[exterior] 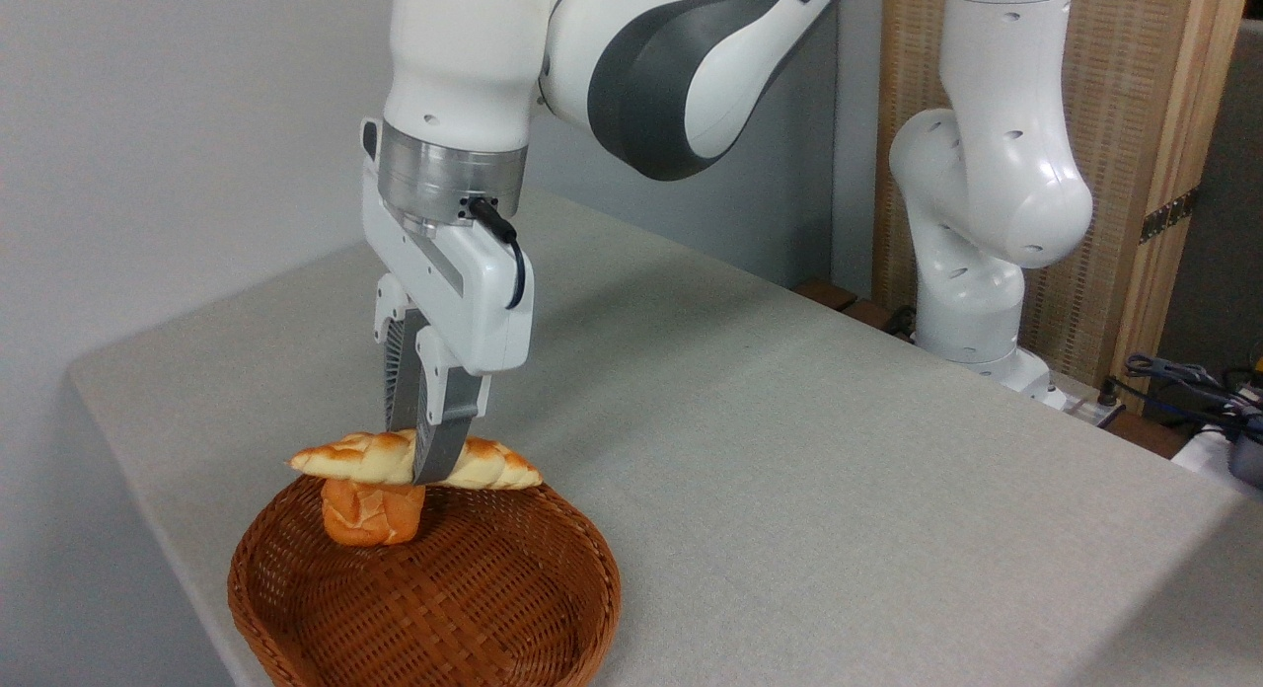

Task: Put bread into the basket
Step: 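Carry the braided roll over the wicker basket and lower it, then open the gripper to release the roll and raise it away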

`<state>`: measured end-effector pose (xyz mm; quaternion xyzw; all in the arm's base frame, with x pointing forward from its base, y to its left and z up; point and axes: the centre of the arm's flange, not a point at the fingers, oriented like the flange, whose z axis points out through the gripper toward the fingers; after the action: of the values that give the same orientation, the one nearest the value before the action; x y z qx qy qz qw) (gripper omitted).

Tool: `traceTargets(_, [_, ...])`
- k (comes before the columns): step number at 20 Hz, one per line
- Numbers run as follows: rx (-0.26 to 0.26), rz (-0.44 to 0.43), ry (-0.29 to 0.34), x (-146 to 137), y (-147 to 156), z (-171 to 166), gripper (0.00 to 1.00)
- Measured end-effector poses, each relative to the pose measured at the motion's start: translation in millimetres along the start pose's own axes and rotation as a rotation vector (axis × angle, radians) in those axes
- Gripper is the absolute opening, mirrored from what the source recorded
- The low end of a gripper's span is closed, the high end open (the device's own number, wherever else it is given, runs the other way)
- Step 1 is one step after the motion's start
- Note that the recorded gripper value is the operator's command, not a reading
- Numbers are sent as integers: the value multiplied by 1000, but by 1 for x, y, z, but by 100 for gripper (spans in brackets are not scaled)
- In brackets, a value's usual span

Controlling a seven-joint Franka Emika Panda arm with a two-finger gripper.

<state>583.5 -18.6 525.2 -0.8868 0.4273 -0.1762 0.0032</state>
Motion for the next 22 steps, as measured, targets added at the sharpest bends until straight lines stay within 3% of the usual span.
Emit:
traceTargets(8, [-6,-4,-11,0,0,7,100])
traceTargets(16, [-4,-71,-9,1,0,6,100])
traceTargets(22, [-9,-211,7,16,6,-11,100])
